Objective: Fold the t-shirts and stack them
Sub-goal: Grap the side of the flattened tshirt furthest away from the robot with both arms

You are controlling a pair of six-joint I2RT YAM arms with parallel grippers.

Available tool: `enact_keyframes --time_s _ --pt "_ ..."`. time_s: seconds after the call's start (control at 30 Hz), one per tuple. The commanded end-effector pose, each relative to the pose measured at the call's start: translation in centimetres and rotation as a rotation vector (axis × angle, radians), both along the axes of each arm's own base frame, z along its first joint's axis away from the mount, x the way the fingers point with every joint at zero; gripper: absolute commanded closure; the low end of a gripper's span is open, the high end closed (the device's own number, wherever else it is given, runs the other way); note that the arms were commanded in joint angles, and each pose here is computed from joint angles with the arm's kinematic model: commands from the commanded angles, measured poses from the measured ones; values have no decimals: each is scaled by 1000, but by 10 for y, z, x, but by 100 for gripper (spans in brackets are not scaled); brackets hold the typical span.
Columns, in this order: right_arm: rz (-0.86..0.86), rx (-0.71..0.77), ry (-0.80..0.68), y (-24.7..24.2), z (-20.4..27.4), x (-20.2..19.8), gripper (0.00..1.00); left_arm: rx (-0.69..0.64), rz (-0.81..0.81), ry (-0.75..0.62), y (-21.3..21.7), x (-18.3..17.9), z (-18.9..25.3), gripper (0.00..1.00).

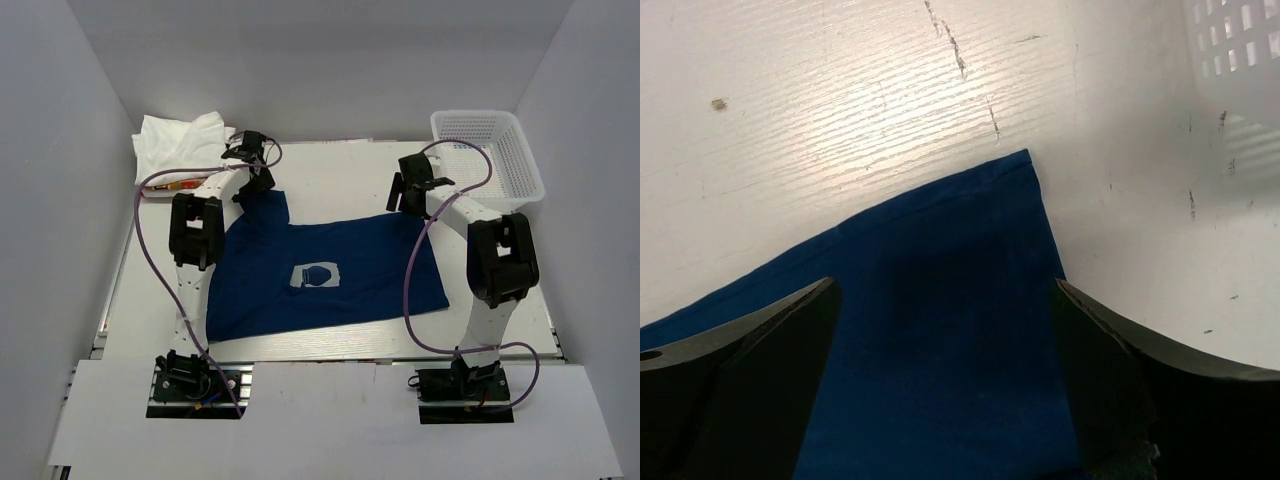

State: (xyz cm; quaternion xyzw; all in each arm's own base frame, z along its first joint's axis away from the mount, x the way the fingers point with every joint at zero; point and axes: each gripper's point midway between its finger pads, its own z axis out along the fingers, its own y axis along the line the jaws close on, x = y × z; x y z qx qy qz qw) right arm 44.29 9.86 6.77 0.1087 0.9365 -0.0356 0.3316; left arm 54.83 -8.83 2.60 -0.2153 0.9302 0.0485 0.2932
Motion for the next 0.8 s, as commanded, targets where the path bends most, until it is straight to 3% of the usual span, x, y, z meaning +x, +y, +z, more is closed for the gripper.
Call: enact_keyframes --time_s 0.0,0.17,0.33,0.4,0.57,0.77 --pt "-12 -3 -49 -3 6 15 10 -19 19 -67 0 19 12 12" --pt "-78 -3 -108 -7 7 35 10 -38 -8 -47 -7 24 -10 15" --pt "-113 -3 -84 -2 -11 57 10 -69 -68 -68 -12 32 -8 53" --pt "-125 -4 -70 -1 -21 61 10 -91 -82 -66 -16 29 -8 61" --pt "-175 14 -41 -1 -37 57 11 -86 -122 -127 -17 34 5 97" --pt "-201 0 33 -5 -52 33 30 -68 -170 -185 -21 36 31 100"
